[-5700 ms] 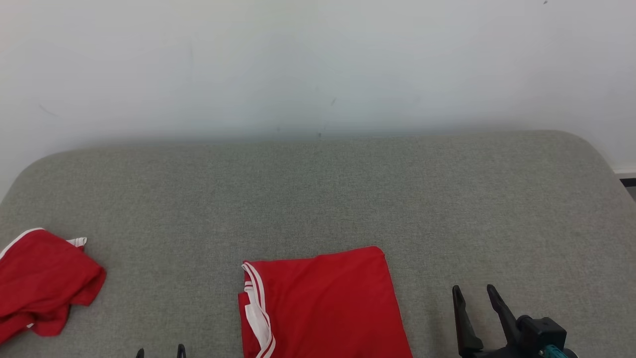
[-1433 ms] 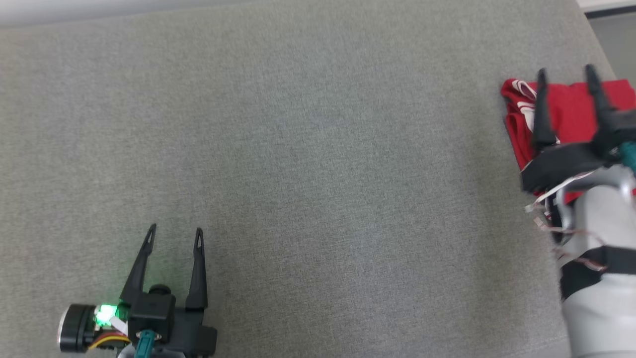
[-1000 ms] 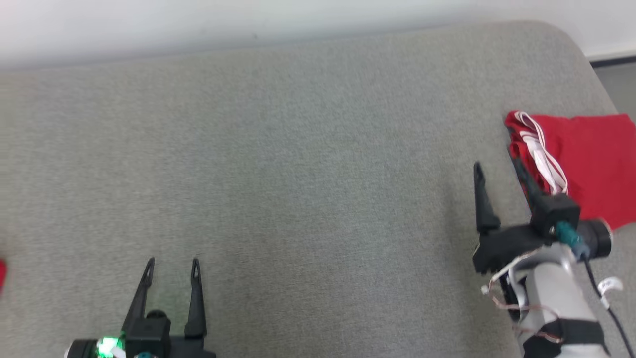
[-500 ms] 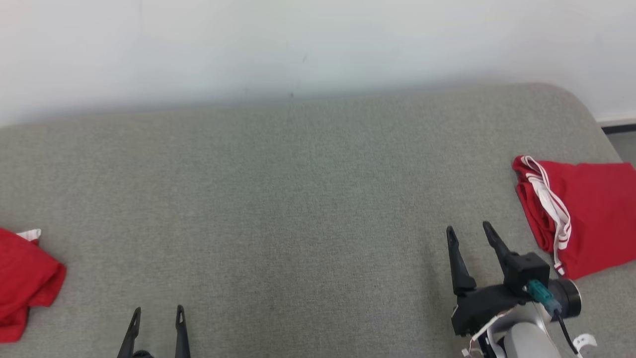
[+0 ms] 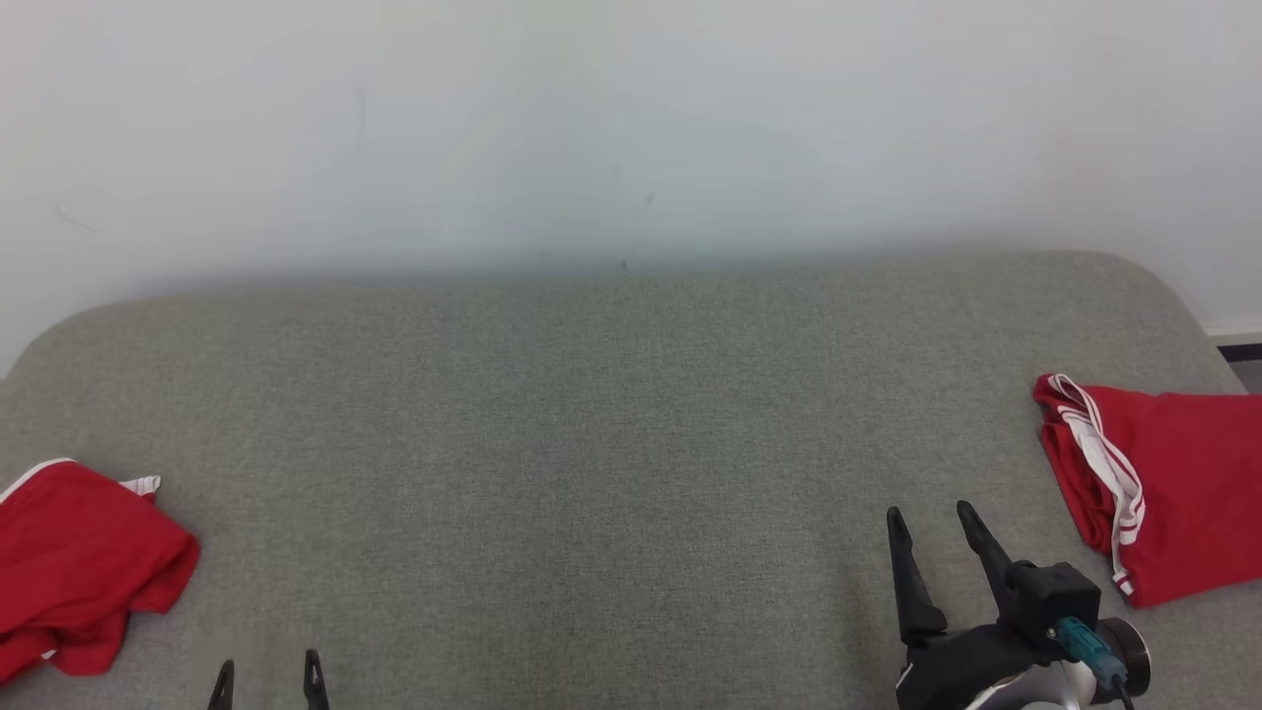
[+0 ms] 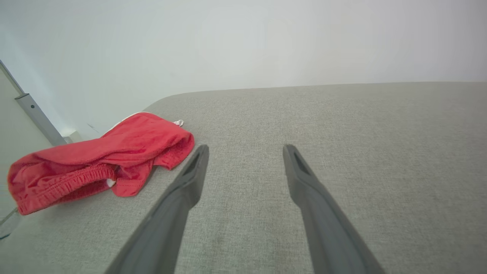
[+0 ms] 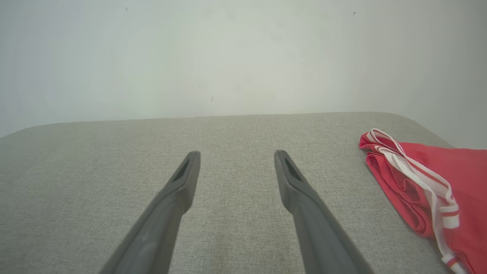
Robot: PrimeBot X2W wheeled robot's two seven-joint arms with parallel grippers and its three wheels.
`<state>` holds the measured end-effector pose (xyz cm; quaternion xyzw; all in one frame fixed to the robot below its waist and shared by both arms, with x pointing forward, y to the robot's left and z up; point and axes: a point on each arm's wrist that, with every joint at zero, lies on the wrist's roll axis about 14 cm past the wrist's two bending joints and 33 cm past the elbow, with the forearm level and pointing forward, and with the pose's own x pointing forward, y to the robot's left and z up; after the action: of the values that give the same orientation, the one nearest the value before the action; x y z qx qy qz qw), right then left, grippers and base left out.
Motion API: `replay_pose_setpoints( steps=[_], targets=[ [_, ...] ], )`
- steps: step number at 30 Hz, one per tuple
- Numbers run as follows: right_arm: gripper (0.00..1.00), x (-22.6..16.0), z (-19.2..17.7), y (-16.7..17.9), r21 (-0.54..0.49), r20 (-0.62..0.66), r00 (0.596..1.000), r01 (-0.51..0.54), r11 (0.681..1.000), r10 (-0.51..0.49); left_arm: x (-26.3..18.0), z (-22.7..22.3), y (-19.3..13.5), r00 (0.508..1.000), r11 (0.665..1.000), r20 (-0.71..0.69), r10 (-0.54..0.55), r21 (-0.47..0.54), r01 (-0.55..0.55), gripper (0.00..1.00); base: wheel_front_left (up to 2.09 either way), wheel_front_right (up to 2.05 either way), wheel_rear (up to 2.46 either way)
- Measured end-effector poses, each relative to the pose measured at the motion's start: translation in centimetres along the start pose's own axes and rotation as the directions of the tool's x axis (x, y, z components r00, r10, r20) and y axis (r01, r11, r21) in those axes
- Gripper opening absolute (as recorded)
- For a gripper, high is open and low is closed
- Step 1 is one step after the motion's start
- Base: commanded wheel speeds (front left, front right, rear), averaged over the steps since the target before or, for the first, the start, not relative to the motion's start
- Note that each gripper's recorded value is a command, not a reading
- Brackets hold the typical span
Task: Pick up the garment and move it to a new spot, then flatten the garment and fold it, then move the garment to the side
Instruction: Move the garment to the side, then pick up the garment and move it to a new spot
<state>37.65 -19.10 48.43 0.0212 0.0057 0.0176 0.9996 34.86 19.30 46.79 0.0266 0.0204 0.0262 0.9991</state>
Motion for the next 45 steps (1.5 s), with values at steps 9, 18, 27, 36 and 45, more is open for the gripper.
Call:
replay_pose_setpoints(
  steps=[9, 18, 27, 36, 45],
  targets=[
    [1.0, -0.8, -0.3, 0.0, 0.014, -0.004, 1.0, 0.004, 1.0, -0.004, -0.6, -0.1, 0.5, 1.0, 1.0, -0.003, 0.008, -0.011, -0.008, 1.0, 0.0, 0.0, 0.0],
    [1.0, -1.2, -0.5, 0.2, 0.007, -0.01, 1.0, -0.003, 1.0, 0.003, -1.0, -0.2, 0.7, 1.0, 1.0, -0.004, 0.012, -0.016, -0.012, 1.0, 0.0, 0.0, 0.0],
    [1.0, -0.7, -1.0, 1.0, 0.011, -0.025, 0.999, -0.027, 1.0, 0.027, -1.3, -0.6, 1.3, 0.999, 0.999, -0.017, 0.04, -0.026, -0.041, 1.0, 0.0, 0.0, 0.0],
    [1.0, 0.9, -1.7, 4.9, 0.032, -0.045, 0.989, -0.139, 0.99, 0.14, -2.7, -1.0, 4.5, 0.989, 0.989, -0.027, 0.143, -0.032, -0.144, 1.0, 0.0, 0.0, 0.0],
    [1.0, 2.7, -2.5, 11.2, 0.044, -0.069, 0.947, -0.311, 0.949, 0.313, -6.9, -2.1, 10.1, 0.94, 0.941, -0.058, 0.335, -0.03, -0.337, 1.0, 0.0, 0.0, 0.0]
  ],
)
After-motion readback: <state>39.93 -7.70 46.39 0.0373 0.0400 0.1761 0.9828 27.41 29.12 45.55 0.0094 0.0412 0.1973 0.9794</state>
